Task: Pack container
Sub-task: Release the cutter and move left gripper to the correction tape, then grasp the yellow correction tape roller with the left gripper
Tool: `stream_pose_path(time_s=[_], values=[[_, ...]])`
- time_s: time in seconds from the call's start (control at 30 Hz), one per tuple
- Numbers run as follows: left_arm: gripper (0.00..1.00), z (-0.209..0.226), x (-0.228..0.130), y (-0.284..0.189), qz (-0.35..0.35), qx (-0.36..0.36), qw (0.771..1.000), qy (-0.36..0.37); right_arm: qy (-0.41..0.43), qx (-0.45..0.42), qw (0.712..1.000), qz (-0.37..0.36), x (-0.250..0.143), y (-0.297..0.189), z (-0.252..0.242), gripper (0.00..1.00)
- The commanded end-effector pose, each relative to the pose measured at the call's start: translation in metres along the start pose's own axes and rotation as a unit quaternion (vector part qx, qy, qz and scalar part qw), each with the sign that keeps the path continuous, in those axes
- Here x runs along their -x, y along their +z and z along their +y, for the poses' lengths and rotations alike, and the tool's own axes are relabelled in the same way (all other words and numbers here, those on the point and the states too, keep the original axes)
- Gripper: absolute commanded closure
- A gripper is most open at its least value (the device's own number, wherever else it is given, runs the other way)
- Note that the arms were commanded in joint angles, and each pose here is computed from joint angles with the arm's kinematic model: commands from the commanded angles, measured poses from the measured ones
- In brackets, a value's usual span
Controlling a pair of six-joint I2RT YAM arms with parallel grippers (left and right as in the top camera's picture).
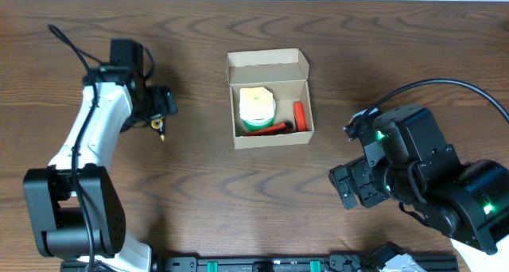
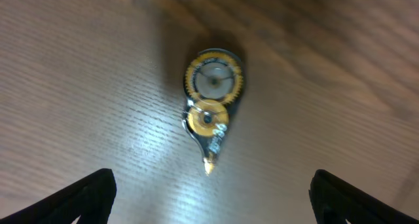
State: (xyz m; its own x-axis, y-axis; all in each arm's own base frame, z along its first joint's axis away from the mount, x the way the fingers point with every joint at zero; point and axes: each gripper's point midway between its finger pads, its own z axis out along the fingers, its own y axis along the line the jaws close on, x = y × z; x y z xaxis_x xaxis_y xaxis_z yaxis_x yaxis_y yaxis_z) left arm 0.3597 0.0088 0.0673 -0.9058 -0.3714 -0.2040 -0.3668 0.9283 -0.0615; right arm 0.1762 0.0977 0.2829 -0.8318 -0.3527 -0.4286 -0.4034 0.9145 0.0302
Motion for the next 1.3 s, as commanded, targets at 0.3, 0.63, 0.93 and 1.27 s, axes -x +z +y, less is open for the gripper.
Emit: stream_pose_path(time_s=[0.3, 0.63, 0.93, 1.27], values=[[0.05, 0.008, 0.013, 0.03, -0.064, 0.014, 0.998, -0.004, -0.005, -0.005, 1.0, 0.0, 0.0, 0.0, -0.002, 0.01], [0.05, 0.01, 0.009, 0.044, -0.077, 0.01, 0.997, -0.004, -0.005, -0.005, 1.0, 0.0, 0.0, 0.0, -0.002, 0.01], [0.04, 0.004, 0.009, 0.067, -0.073, -0.002, 0.997, 0.004, -0.005, -0.005, 1.0, 0.0, 0.0, 0.0, -0.002, 0.01], [0.0, 0.005, 0.006, 0.079, -0.065, 0.002, 0.998, 0.013, -0.005, -0.005, 1.0, 0.0, 0.0, 0.0, -0.002, 0.01]])
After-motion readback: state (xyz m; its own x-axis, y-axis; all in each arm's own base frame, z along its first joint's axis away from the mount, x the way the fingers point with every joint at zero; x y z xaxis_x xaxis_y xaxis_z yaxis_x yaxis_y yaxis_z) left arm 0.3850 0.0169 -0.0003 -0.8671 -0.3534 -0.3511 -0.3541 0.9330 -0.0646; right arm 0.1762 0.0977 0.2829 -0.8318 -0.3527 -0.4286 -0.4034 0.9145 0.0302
